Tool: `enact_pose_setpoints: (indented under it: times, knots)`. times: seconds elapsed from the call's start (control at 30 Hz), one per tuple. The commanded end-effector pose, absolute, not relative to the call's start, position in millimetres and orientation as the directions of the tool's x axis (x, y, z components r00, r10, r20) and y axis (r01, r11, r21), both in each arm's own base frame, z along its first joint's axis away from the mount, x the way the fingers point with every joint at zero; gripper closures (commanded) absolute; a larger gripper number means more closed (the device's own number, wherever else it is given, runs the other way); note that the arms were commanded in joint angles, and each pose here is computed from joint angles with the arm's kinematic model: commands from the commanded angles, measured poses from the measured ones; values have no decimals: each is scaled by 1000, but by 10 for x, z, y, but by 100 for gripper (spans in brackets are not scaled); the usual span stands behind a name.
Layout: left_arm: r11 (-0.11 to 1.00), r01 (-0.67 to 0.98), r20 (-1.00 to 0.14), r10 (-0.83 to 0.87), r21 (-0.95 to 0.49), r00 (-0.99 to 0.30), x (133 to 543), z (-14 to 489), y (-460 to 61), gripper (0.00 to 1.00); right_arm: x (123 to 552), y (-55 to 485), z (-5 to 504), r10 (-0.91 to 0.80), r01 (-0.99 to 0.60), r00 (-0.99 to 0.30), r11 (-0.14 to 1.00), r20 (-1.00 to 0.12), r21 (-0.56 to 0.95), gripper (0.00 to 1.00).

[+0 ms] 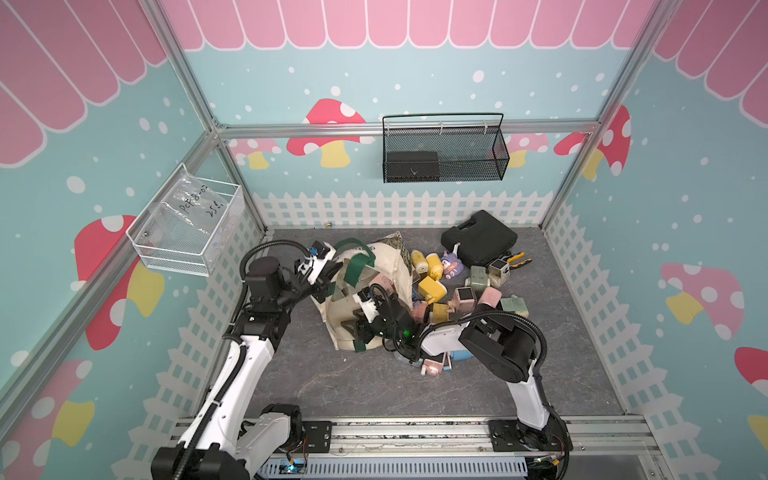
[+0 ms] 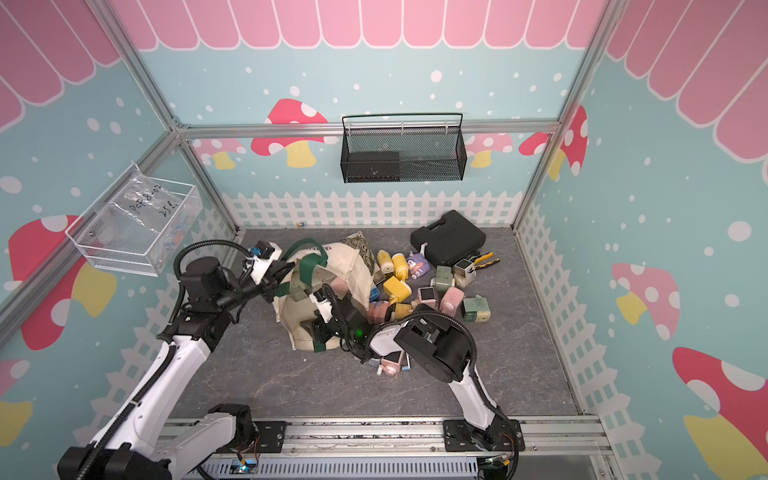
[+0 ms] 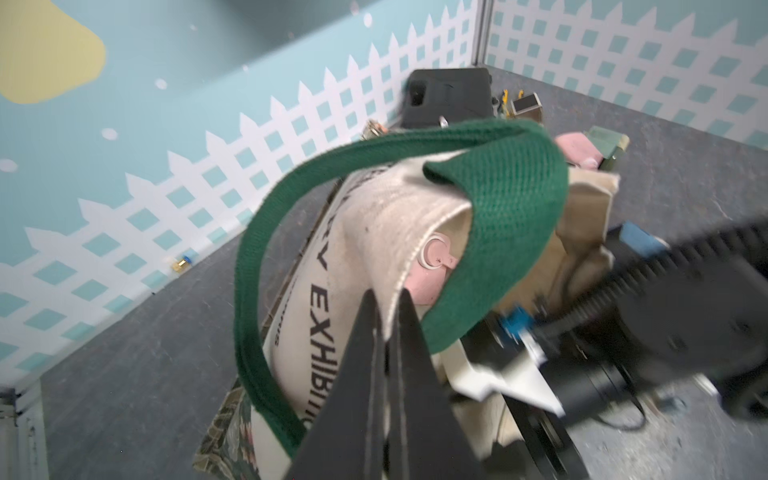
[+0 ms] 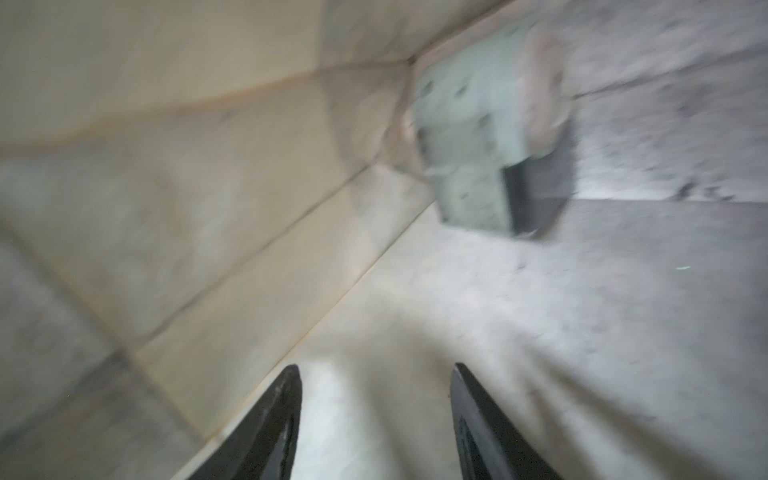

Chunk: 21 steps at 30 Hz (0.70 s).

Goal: Take out the pencil sharpeners from the tote bags
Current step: Adjust the canvas bag at the center of the board.

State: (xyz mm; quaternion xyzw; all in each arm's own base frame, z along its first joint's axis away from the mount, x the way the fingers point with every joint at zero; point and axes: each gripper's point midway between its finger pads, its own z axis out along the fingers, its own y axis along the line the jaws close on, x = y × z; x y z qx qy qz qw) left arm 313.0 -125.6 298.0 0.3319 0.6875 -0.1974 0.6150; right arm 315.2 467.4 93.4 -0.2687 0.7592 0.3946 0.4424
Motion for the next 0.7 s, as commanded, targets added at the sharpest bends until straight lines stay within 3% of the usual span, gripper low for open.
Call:
enact_pose_setpoints:
  times: [0.0,0.27,0.53,0.67]
  knots:
    - [646,715,-962,227,267,154,2869,3076,-1390,100,3461,4370,931,27,-649,-494,653,-869,390,36]
    - [635,734,-963,252,241,98,2905,2954,-1442,100,3614,4089,890,15,-585,-480,739,-877,333,24]
    - [642,729,-962,258,239,89,2919,2942,-1448,100,3467,4002,1200,-42,-683,-397,681,-917,264,18]
    - [638,733,-962,258,237,87,2908,2942,-1459,100,3656,3815,1228,-64,-564,-432,797,-900,214,14]
